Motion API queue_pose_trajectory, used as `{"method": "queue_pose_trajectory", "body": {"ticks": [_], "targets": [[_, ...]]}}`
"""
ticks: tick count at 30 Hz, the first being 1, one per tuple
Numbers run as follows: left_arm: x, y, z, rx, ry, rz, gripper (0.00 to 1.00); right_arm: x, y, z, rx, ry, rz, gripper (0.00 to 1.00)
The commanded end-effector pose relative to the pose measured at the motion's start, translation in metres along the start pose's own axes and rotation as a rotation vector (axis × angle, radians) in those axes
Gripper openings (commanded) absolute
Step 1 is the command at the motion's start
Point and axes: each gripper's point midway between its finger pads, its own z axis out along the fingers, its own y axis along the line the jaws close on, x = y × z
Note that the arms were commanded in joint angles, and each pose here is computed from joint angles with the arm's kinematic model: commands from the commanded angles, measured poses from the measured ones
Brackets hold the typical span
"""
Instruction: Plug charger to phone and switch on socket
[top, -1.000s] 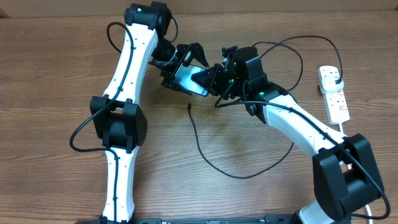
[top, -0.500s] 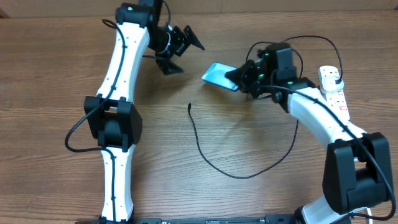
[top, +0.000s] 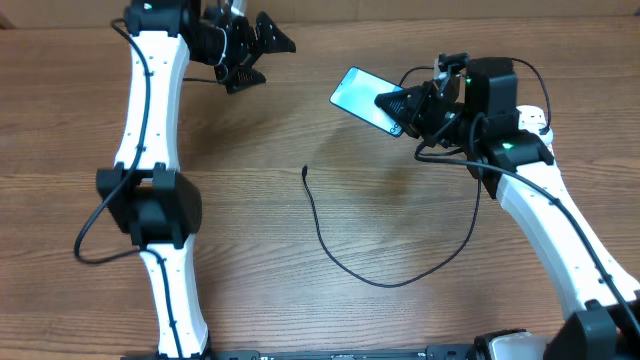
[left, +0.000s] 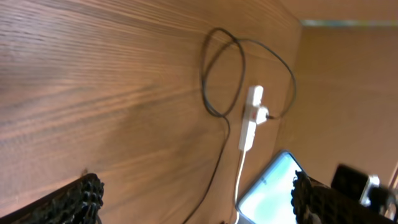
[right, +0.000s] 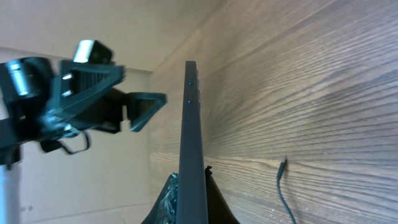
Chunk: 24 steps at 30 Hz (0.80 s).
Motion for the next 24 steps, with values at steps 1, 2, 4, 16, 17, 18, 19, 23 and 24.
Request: {"method": "queue_pose_trajectory", "body": {"ticks": [1,2,4,16,17,18,19,23,24], "targets": [[0.028,-0.070,-0.050,0.062,-0.078,0.224,1.00,-0.012,0.024,-0.014,-0.035,-0.064,-0.010,0.04],[0.031,-0.073,-0.051,0.070,-0.073,0.230,1.00,-0.015,0.024,-0.013,-0.030,-0.085,0.011,0.04],[0.038,-0.080,-0.048,0.080,-0.057,0.243,1.00,-0.022,0.024,-0.010,-0.014,-0.133,0.064,0.04],[0.047,-0.096,-0.007,0.146,0.016,0.181,1.00,-0.061,0.067,-0.005,-0.128,-0.537,0.360,0.04],[0.046,-0.098,-0.006,0.161,0.020,0.175,1.00,-0.061,0.068,-0.005,-0.130,-0.552,0.358,0.04],[0.044,-0.104,-0.002,0.203,0.026,0.175,1.00,-0.062,0.071,-0.006,-0.135,-0.582,0.356,0.04],[0.043,-0.106,0.001,0.224,0.029,0.170,1.00,-0.063,0.073,-0.007,-0.139,-0.598,0.355,0.04],[0.038,-0.104,0.019,0.296,0.071,0.094,0.99,-0.066,0.084,-0.010,-0.181,-0.626,0.345,0.04],[0.037,-0.101,0.024,0.308,0.080,0.078,0.99,-0.067,0.085,-0.011,-0.188,-0.628,0.344,0.04]]}}
